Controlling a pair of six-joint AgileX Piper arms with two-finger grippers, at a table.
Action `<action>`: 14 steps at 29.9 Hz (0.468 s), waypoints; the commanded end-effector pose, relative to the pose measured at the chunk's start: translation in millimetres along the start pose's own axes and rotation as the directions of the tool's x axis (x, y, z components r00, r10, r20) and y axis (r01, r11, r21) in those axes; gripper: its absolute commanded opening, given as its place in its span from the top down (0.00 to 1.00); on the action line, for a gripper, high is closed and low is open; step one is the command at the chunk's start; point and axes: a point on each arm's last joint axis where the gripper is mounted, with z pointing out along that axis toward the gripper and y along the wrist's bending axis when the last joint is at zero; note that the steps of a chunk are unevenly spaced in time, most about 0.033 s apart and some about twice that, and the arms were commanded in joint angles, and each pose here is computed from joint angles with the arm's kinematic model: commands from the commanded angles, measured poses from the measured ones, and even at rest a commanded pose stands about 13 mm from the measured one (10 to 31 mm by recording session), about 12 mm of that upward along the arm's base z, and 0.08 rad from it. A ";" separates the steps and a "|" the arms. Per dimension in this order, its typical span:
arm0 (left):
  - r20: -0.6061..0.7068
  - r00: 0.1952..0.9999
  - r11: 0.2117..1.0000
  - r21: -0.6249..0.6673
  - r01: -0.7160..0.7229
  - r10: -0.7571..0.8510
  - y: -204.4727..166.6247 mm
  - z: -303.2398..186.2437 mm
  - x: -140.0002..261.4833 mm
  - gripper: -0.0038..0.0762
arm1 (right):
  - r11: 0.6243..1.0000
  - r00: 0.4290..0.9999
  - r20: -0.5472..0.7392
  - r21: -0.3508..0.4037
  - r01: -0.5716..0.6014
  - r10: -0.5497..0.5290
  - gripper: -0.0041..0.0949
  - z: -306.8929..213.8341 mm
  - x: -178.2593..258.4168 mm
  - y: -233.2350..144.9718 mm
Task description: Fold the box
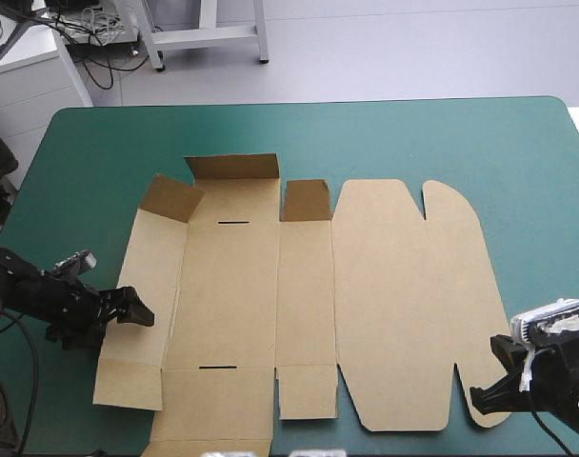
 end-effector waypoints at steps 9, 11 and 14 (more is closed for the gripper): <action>0.023 0.997 0.978 0.194 -0.071 0.068 -20.5 -2.3 6.9 0.32 | 1.000 0.997 0.073 0.014 0.000 -0.002 0.97 -3.9 -10.4 -0.8; 0.018 0.997 0.980 0.186 -0.074 0.072 -19.7 -2.2 7.3 0.42 | 1.000 0.997 0.073 0.014 0.000 -0.002 0.97 -3.9 -10.4 -0.8; 0.018 0.997 0.980 0.186 -0.074 0.072 -19.7 -2.2 7.3 0.56 | 1.000 0.997 0.073 0.014 0.000 -0.002 0.97 -3.9 -10.4 -0.8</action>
